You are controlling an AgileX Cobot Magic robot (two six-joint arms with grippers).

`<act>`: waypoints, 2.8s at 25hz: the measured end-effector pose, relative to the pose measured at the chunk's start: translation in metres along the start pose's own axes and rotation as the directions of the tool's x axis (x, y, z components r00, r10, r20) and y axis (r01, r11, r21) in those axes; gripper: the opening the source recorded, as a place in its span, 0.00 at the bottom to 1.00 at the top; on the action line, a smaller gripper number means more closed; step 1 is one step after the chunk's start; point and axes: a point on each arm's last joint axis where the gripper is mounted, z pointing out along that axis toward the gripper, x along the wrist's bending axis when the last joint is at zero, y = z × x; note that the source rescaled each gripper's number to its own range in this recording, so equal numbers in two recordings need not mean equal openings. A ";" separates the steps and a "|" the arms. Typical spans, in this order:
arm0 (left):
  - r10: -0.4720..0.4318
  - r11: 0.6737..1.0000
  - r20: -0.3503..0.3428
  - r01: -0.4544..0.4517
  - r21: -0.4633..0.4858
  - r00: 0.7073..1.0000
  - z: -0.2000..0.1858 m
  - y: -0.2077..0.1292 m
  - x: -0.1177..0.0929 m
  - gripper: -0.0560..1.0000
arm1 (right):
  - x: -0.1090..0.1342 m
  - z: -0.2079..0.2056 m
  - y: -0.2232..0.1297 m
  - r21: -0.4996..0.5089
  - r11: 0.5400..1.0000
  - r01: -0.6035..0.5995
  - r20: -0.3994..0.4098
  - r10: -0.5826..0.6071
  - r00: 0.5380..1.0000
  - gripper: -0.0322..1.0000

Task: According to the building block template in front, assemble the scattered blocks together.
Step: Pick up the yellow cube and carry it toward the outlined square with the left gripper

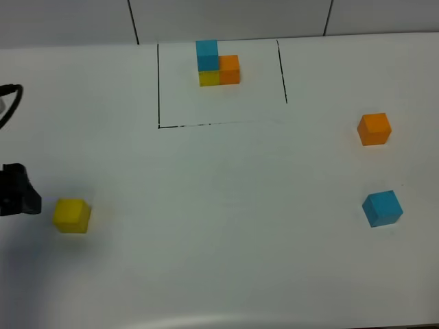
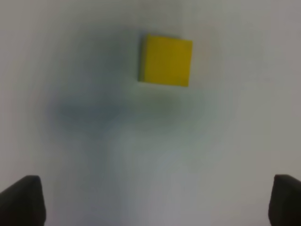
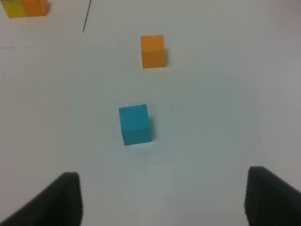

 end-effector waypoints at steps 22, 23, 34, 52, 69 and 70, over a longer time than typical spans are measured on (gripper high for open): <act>0.151 0.976 -0.111 -0.130 0.173 0.982 0.124 0.052 -0.040 0.99 | 0.000 0.000 0.000 0.000 1.000 -0.003 0.000 0.003 1.000 0.50; 0.151 0.976 -0.111 -0.130 0.176 0.982 0.128 0.053 -0.040 0.99 | 0.000 0.000 0.000 0.000 1.000 -0.003 0.000 0.003 1.000 0.50; 0.150 0.963 -0.122 -0.117 0.242 0.981 0.163 0.051 -0.038 0.70 | 0.000 0.000 0.000 0.000 1.000 -0.003 0.000 0.003 1.000 0.50; 0.627 0.756 0.004 -0.610 0.236 0.779 0.145 0.068 -0.080 0.07 | 0.000 0.000 0.000 0.000 1.000 -0.008 0.000 0.008 1.000 0.50; 0.945 0.298 0.072 -0.929 0.221 0.320 0.154 0.102 -0.212 0.07 | 0.000 0.000 0.000 0.000 1.000 -0.011 0.000 0.011 1.000 0.50; 0.953 0.275 0.070 -0.936 0.221 0.296 0.155 0.104 -0.218 0.07 | 0.000 0.000 0.000 0.000 1.000 -0.011 0.000 0.011 1.000 0.50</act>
